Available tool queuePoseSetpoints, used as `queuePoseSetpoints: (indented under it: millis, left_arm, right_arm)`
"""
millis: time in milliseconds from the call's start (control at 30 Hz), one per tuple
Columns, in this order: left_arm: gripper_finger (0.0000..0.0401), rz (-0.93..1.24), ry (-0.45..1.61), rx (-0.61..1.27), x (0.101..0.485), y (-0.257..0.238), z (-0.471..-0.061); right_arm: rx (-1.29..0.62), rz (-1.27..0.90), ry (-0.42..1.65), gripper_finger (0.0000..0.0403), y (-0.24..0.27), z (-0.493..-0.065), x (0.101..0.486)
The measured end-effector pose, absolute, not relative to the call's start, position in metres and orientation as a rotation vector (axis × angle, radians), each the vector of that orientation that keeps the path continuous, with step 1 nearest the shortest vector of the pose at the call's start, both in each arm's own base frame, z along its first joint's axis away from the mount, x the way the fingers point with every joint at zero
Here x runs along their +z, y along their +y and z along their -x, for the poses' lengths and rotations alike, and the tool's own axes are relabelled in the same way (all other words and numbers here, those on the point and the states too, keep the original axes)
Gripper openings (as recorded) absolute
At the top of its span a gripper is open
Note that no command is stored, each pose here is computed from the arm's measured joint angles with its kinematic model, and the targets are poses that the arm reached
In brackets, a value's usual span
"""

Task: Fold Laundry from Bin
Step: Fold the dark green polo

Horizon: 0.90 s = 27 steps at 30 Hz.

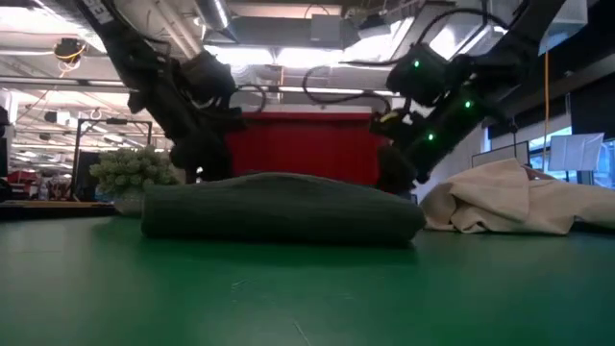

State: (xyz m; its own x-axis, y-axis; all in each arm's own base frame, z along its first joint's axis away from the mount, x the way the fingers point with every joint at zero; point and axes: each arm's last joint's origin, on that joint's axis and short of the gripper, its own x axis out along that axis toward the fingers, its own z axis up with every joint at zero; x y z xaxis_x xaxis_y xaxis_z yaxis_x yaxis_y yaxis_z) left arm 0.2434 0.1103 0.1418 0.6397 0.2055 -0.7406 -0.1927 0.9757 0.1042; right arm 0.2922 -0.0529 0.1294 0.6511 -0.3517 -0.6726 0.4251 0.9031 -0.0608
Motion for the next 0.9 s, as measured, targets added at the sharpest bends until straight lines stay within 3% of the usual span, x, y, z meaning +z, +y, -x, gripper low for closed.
queuePoseSetpoints:
  millis: [300, 533, 700, 900]
  left_arm:
    - [0.0042, -0.089, 0.848, 0.346, 0.145, 0.116, -0.247]
    - [0.0108, -0.11, 0.831, 0.365, 0.156, 0.119, -0.253]
    - [0.0151, -0.177, 0.911, 0.4, 0.167, 0.119, -0.254]
    - [0.0172, -0.29, 0.997, 0.542, 0.193, 0.119, -0.254]
  right_arm:
    - [-0.48, -0.089, 0.754, 0.0036, -0.055, -0.291, 0.127]
    - [-0.482, -0.084, 0.789, 0.0069, -0.054, -0.286, 0.131]
    - [-0.49, -0.077, 0.789, 0.0092, -0.053, -0.279, 0.145]
    - [-0.486, -0.056, 0.751, 0.0102, -0.052, -0.272, 0.164]
